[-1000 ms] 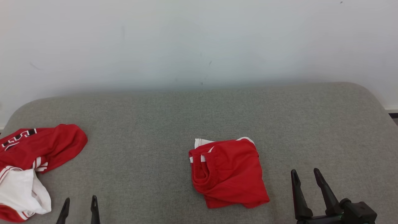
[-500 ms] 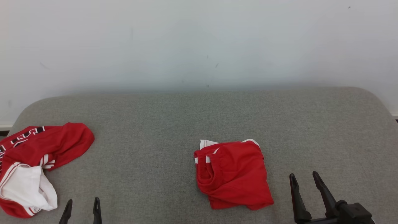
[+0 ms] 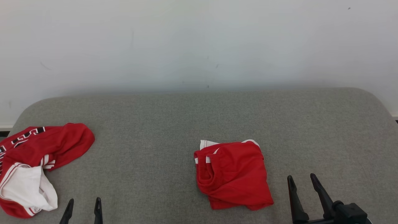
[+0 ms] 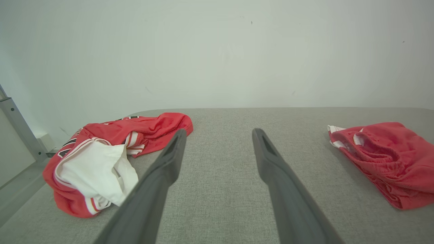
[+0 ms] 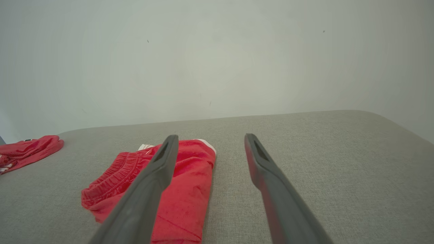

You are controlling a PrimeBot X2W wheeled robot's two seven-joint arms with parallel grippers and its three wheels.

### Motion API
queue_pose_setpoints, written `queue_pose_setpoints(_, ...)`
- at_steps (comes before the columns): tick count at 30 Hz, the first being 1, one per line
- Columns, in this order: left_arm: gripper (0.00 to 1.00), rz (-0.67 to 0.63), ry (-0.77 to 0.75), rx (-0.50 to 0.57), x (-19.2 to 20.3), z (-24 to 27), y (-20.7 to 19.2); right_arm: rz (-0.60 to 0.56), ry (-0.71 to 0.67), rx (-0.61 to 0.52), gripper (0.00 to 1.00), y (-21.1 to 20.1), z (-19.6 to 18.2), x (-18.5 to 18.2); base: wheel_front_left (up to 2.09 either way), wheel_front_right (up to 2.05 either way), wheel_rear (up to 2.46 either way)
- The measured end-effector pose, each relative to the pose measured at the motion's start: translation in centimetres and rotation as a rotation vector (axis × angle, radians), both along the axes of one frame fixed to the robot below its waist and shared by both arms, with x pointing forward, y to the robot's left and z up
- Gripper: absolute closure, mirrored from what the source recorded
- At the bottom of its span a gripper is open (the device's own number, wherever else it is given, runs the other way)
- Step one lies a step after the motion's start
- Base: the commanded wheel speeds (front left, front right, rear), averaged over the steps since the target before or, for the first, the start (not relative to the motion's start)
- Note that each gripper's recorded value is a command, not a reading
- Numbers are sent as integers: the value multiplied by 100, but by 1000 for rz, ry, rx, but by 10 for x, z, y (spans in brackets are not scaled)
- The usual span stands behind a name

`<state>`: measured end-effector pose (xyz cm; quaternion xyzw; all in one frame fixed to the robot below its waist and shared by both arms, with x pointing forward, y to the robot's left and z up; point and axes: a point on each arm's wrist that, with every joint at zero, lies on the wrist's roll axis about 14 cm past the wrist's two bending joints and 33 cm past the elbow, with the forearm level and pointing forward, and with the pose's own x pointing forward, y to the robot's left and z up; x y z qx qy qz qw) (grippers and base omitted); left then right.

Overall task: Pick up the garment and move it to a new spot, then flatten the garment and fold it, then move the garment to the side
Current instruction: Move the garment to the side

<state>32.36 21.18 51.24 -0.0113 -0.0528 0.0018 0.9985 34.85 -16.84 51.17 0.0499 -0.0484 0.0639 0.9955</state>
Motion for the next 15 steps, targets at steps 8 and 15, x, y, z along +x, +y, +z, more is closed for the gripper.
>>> queue_pose_setpoints(8, 0, -7, 9, -7, 0, -3, -2, 0, 29, 6, 0, 2, -9, -1, 0, 0, 0)
queue_pose_setpoints(15, 0, -12, 10, -6, 0, -3, -2, 0, 40, 5, 0, 3, -13, -1, 0, 0, 0)
